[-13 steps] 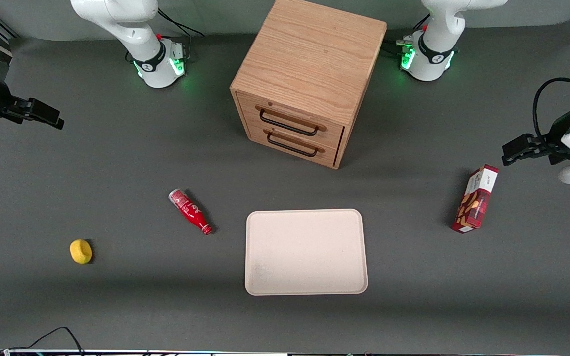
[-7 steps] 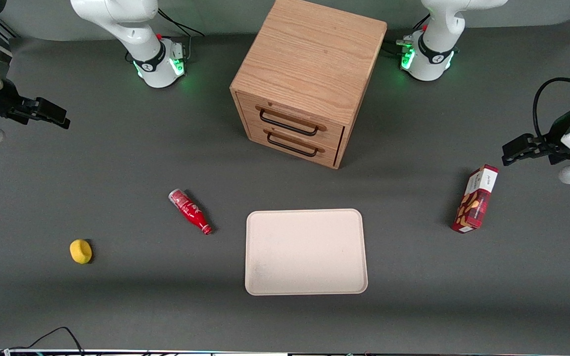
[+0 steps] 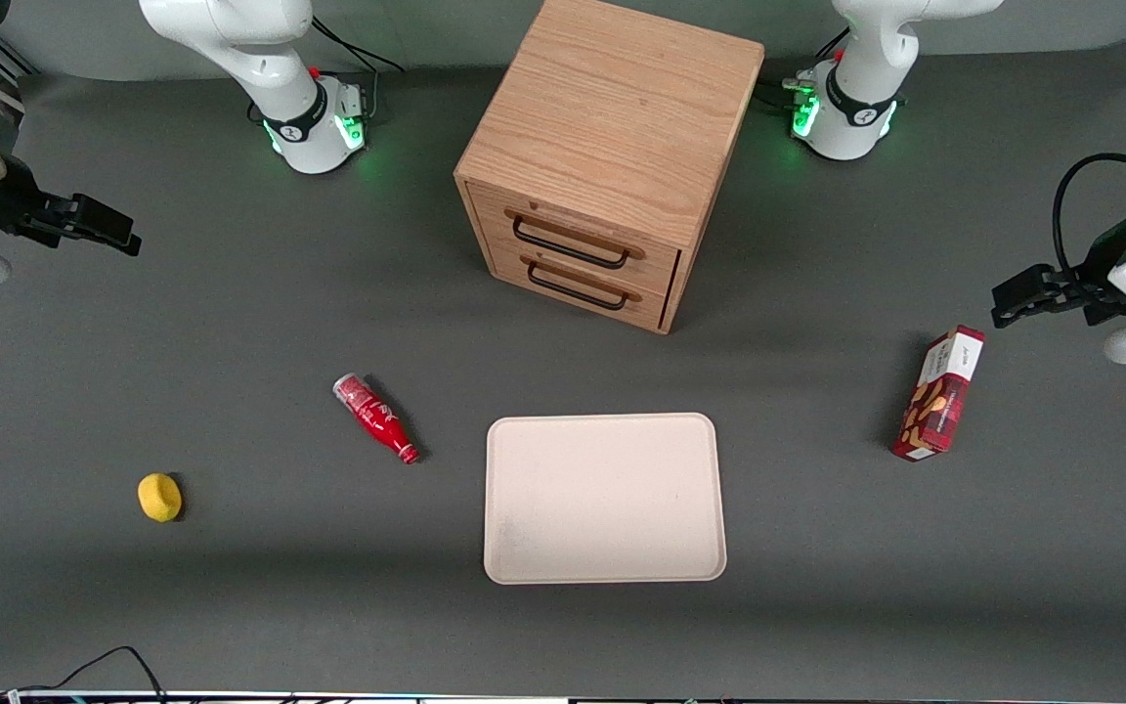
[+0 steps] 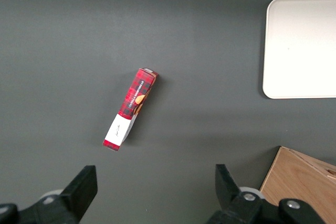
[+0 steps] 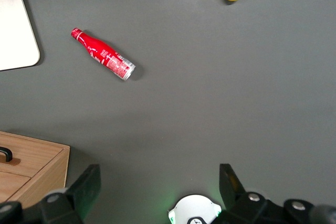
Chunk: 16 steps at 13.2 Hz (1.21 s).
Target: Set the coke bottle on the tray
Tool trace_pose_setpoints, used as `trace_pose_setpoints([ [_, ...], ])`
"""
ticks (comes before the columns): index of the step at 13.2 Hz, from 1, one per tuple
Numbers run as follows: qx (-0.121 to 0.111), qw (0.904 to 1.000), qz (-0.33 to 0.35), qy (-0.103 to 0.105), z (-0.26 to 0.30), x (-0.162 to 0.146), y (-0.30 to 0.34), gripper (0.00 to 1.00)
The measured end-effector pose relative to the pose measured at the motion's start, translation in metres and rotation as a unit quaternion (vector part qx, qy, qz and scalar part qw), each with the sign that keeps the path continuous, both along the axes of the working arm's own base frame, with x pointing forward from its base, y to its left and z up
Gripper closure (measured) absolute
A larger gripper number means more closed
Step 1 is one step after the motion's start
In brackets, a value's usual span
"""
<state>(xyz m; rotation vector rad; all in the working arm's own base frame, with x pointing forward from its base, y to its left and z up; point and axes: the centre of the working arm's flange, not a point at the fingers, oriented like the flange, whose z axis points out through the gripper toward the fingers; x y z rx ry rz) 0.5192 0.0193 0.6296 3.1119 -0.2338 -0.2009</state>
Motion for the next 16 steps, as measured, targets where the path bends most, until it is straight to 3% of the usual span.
trace_pose_setpoints([
  [13,0.0,0.9993,0.038,0.003,0.003,-0.003,0.038,0.0],
  [16,0.009,0.992,0.126,0.001,0.001,-0.002,0.066,0.0],
])
